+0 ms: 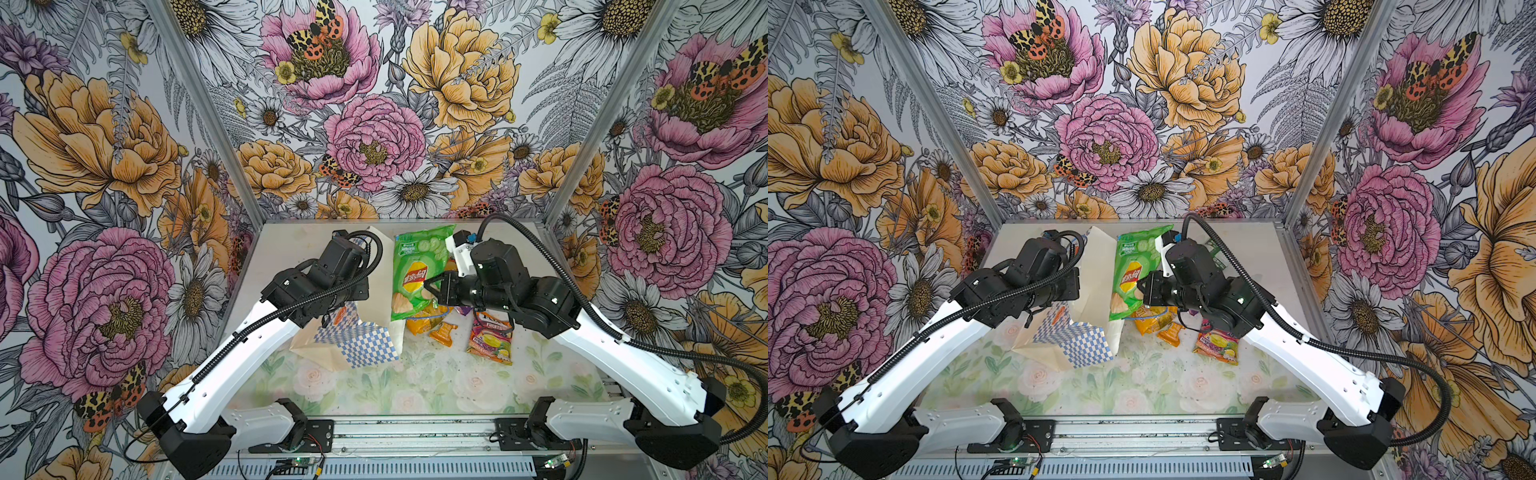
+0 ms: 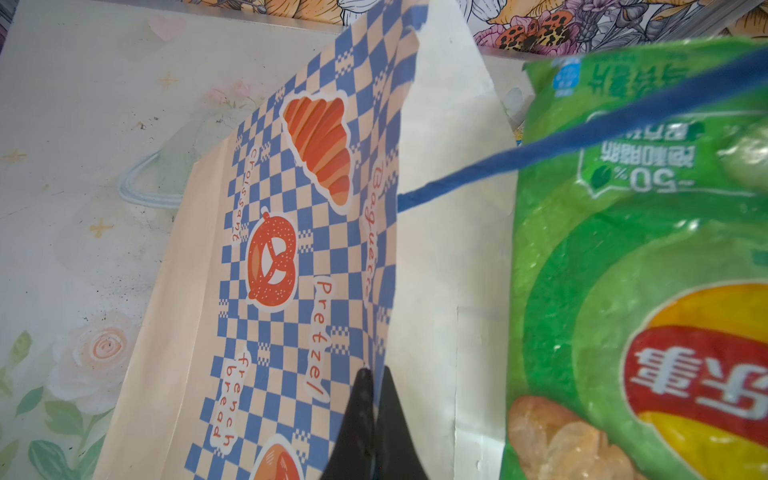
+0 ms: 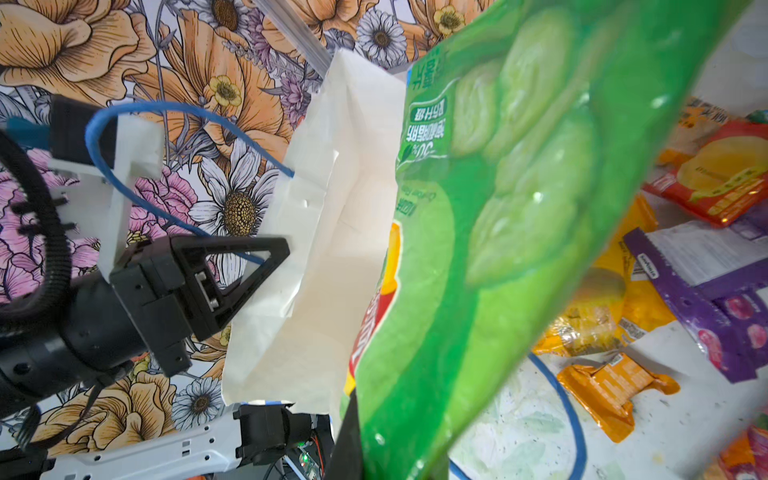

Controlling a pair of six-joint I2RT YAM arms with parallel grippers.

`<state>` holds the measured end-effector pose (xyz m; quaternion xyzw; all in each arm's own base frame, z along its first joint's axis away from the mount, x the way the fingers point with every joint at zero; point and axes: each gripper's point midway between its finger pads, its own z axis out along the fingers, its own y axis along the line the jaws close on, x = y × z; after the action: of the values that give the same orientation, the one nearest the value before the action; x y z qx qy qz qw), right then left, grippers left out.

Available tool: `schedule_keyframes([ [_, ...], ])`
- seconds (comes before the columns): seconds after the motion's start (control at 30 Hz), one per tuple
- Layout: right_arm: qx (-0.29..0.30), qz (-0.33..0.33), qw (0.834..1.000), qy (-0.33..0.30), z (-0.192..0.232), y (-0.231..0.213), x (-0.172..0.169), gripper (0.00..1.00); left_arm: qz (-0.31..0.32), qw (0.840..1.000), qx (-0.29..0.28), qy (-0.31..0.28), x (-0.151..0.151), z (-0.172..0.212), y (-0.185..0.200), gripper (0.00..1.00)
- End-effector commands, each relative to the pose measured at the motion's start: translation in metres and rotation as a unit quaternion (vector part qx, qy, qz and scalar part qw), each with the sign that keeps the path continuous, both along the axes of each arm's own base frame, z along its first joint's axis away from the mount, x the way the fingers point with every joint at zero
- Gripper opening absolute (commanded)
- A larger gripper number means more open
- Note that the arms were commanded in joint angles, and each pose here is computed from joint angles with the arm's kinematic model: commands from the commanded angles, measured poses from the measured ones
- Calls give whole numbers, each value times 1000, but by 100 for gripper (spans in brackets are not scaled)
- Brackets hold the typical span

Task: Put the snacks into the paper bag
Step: 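Lower the Lay's bag into the paper bag and open the right gripper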

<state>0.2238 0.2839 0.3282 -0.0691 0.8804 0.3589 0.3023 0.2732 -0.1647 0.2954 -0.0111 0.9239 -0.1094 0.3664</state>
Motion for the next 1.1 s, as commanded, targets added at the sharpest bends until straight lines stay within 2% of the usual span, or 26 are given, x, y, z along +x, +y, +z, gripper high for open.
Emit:
schedule_keyframes([
  [0.0, 30, -6, 1000, -5, 6, 13, -3, 0, 13, 1000, -12, -21, 6, 14, -3, 0],
  [0.17, 26, 5, 999, 18, -11, 29, -11, 0, 8, 1000, -15, -23, 5, 16, -6, 0],
  [0.23, 24, 6, 999, 27, -17, 34, -9, 0, -11, 999, -19, -31, 2, 21, -15, 0],
  [0.4, 33, 10, 999, 42, -18, 45, -4, 0, -31, 998, -10, -53, -7, 30, -27, 0],
  [0.7, 30, -44, 997, 63, -46, 43, 16, 0, -40, 997, -32, -50, -17, 28, -40, 0],
  [0.9, 4, -88, 994, 69, -70, 40, 31, 0, -57, 995, -54, -61, -27, 36, -55, 0],
  [1.07, -16, -80, 993, 81, -90, 49, 41, 0, -65, 995, -51, -64, -30, 36, -58, 0],
])
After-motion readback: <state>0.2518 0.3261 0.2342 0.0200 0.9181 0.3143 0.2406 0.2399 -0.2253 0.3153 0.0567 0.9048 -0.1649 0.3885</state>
